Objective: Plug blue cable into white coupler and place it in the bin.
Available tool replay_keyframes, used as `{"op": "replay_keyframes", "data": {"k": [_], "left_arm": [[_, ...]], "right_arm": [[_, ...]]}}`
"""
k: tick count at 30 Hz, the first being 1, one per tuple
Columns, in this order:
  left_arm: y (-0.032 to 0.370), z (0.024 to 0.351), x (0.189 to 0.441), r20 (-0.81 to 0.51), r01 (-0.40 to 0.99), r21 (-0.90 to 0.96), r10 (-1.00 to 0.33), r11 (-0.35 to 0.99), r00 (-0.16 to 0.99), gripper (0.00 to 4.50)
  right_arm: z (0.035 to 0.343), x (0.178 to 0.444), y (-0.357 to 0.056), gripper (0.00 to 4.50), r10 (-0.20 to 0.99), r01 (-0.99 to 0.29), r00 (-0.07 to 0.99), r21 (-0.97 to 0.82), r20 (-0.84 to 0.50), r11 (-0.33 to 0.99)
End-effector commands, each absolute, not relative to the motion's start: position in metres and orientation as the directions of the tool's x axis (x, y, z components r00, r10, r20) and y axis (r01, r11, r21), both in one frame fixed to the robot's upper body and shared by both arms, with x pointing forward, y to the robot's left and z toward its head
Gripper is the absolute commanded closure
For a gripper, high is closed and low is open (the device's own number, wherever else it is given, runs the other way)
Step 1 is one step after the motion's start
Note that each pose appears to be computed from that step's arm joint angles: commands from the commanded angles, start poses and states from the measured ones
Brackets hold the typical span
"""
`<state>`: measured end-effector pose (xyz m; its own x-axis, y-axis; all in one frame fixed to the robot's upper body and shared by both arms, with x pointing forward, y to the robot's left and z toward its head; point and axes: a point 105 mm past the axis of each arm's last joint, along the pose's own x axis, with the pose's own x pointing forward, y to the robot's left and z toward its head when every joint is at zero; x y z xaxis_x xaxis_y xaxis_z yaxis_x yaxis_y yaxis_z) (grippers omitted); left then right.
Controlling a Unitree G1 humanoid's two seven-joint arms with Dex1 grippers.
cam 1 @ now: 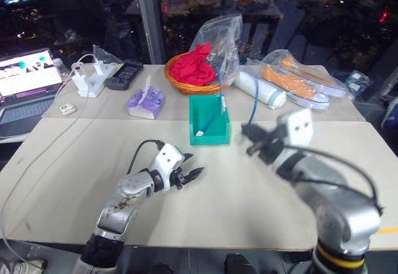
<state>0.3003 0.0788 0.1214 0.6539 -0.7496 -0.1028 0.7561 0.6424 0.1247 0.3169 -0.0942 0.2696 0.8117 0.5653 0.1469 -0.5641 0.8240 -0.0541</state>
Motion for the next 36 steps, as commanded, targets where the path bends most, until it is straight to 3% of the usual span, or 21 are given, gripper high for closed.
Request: {"op": "replay_keyframes", "data": {"k": [1,4,6,7,11,13,17,19,21,24,27,29,32,36], "left_arm": [[0.079,0.146,0.291,-0.012,0.717,0.135,-0.723,0.683,0.691,1.58],[0.082,0.15,0.29,0.008,0.685,0.133,-0.692,0.717,0.722,1.58],[0.083,0.152,0.289,0.015,0.667,0.141,-0.675,0.731,0.737,1.55],[0.085,0.153,0.289,0.022,0.654,0.143,-0.663,0.743,0.748,1.55],[0.095,0.155,0.292,0.038,0.607,0.147,-0.618,0.781,0.786,1.55],[0.099,0.155,0.293,0.041,0.586,0.15,-0.597,0.796,0.801,1.55],[0.121,0.164,0.296,0.084,0.485,0.132,-0.498,0.864,0.863,1.55],[0.142,0.169,0.298,0.112,0.37,0.113,-0.382,0.922,0.917,1.55],[0.16,0.172,0.298,0.132,0.272,0.094,-0.283,0.958,0.95,1.55],[0.183,0.179,0.297,0.171,0.137,0.043,-0.143,0.99,0.975,1.55],[0.206,0.183,0.295,0.188,0.006,0.033,-0.012,0.999,0.982,1.55],[0.215,0.18,0.296,0.175,-0.049,0.02,0.045,0.999,0.984,1.55],[0.216,0.176,0.298,0.164,-0.048,-0.02,0.051,0.999,0.985,1.55],[0.215,0.174,0.299,0.157,-0.036,-0.044,0.043,0.998,0.987,1.55]], "right_arm": [[0.278,0.362,-0.074,4.5,0.623,-0.631,0.776,0.103,0.102,0.769],[0.262,0.394,-0.056,4.5,0.634,-0.631,0.773,0.127,0.018,0.765],[0.245,0.411,-0.054,3.59,0.606,-0.601,0.794,0.094,-0.041,0.794],[0.239,0.417,-0.054,3.37,0.601,-0.596,0.797,0.084,-0.058,0.799],[0.238,0.418,-0.051,1.98,0.631,-0.626,0.774,0.094,-0.045,0.774],[0.25,0.417,-0.056,1.35,0.629,-0.627,0.777,0.084,-0.011,0.775],[0.302,0.4,-0.09,0.03,0.606,-0.621,0.776,0.042,0.174,0.783],[0.319,0.382,-0.111,0.03,0.576,-0.579,0.778,-0.068,0.253,0.812],[0.313,0.369,-0.119,0.03,0.562,-0.544,0.789,-0.144,0.247,0.827],[0.277,0.362,-0.129,0.03,0.482,-0.447,0.86,-0.208,0.166,0.87],[0.228,0.364,-0.151,0.03,0.252,-0.226,0.962,-0.215,0.104,0.95],[0.196,0.36,-0.156,0.03,0.162,-0.146,0.986,-0.244,0.047,0.959],[0.171,0.354,-0.148,0.03,0.137,-0.122,0.99,-0.267,0.038,0.956],[0.165,0.356,-0.155,0.03,0.091,-0.078,0.994,-0.206,0.055,0.975]]}}
